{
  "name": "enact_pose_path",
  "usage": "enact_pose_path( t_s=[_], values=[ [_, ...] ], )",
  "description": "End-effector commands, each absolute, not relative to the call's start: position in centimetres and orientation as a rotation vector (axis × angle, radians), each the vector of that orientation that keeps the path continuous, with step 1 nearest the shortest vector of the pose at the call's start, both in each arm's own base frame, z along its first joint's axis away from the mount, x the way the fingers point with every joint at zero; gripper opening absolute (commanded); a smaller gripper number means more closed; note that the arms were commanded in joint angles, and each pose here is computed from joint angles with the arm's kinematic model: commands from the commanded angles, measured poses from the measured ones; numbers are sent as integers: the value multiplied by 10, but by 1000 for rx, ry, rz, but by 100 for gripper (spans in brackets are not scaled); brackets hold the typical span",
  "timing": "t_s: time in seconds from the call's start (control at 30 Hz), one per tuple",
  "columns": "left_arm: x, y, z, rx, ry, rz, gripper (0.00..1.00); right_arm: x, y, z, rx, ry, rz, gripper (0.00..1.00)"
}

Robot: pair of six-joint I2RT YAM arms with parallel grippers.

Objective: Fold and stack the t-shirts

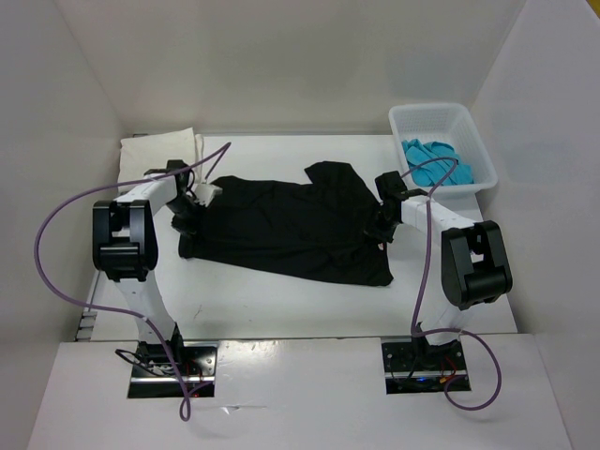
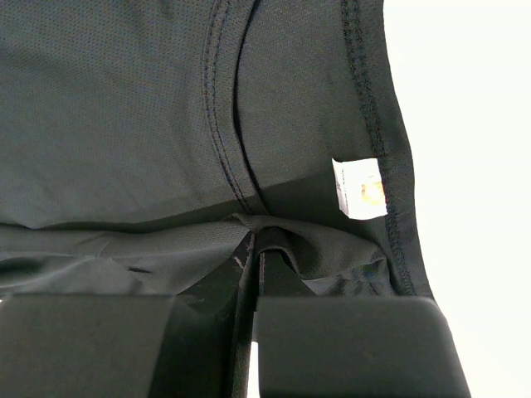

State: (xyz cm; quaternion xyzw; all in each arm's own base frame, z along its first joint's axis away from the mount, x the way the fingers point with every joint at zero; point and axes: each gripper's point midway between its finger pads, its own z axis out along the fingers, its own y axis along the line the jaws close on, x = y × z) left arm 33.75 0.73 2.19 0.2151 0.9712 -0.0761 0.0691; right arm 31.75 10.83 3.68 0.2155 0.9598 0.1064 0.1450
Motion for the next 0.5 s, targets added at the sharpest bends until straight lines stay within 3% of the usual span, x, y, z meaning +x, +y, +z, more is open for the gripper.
enact_pose_path(
  t_s=[0.0, 0.07, 0.13, 0.23, 0.47],
  values=[
    [364, 12, 57, 620, 2796, -130, 0, 335, 109, 53, 590, 2693, 344, 0],
    [369, 12, 71, 616, 2757, -113, 0, 335, 109, 53, 590, 2693, 344, 0],
    [372, 12, 77, 615, 2738, -104, 6, 332, 108, 50, 592, 2701, 340, 0],
    [366, 12, 61, 633, 2793, -129, 38, 332, 108, 50, 592, 2701, 340, 0],
    [346, 2, 34, 658, 2885, -263, 47, 332, 108, 50, 592, 2701, 340, 0]
  ],
)
